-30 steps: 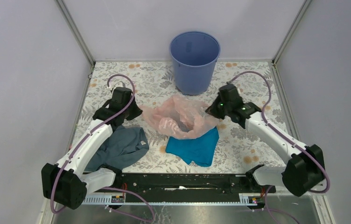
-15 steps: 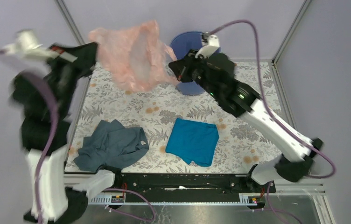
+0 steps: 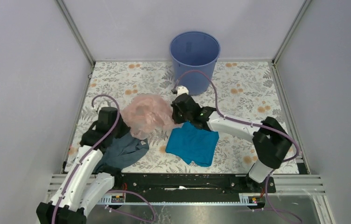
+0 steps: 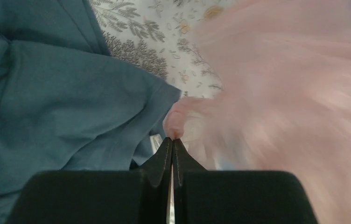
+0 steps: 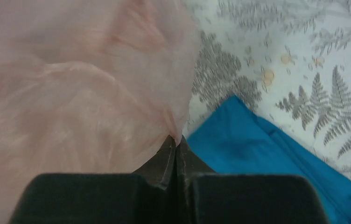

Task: Put the trash bags into the trash bin

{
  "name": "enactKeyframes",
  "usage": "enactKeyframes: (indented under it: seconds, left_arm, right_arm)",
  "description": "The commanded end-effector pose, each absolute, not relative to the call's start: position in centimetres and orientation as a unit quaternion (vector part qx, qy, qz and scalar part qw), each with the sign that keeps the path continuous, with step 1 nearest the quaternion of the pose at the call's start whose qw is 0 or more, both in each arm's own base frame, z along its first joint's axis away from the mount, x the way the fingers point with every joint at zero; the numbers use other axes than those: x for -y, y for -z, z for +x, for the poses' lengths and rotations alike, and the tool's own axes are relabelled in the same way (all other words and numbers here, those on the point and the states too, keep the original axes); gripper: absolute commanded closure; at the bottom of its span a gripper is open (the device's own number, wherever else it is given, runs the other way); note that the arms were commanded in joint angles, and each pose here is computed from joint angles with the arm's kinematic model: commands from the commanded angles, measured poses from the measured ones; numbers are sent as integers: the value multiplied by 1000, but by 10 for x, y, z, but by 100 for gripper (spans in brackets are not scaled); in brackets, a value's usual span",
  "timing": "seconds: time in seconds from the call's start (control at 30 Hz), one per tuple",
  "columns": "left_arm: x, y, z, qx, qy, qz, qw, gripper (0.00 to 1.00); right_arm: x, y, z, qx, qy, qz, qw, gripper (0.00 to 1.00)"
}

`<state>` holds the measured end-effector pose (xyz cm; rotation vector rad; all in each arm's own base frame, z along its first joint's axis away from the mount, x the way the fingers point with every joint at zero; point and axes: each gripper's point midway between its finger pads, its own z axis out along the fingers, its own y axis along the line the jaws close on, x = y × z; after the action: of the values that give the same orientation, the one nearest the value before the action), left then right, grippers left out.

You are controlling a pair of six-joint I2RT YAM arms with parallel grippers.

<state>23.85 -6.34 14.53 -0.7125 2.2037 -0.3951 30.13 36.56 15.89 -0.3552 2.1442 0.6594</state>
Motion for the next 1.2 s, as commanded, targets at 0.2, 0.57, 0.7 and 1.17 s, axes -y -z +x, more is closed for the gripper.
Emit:
enactKeyframes:
  seconds: [0.2,0.57,0.7,1.17]
  left_arm:
    - [81,-587,212,-593,344,-106,720,100]
    - [40,-255,224,-784,181,-301,512,100]
    - [48,-265,225,-782,203,-285,516,100]
    - [53,-564,170,-567,313,-131,751,100]
  right_arm:
    - [-351,-523,284,-618,-417,-136,653,100]
    - [-349,-250,280,-777,-353,-118,508,100]
    - [-346,-229,279,-798,-335,-116,488,100]
    - [-347,-521,240,-547,-480,-171,665,100]
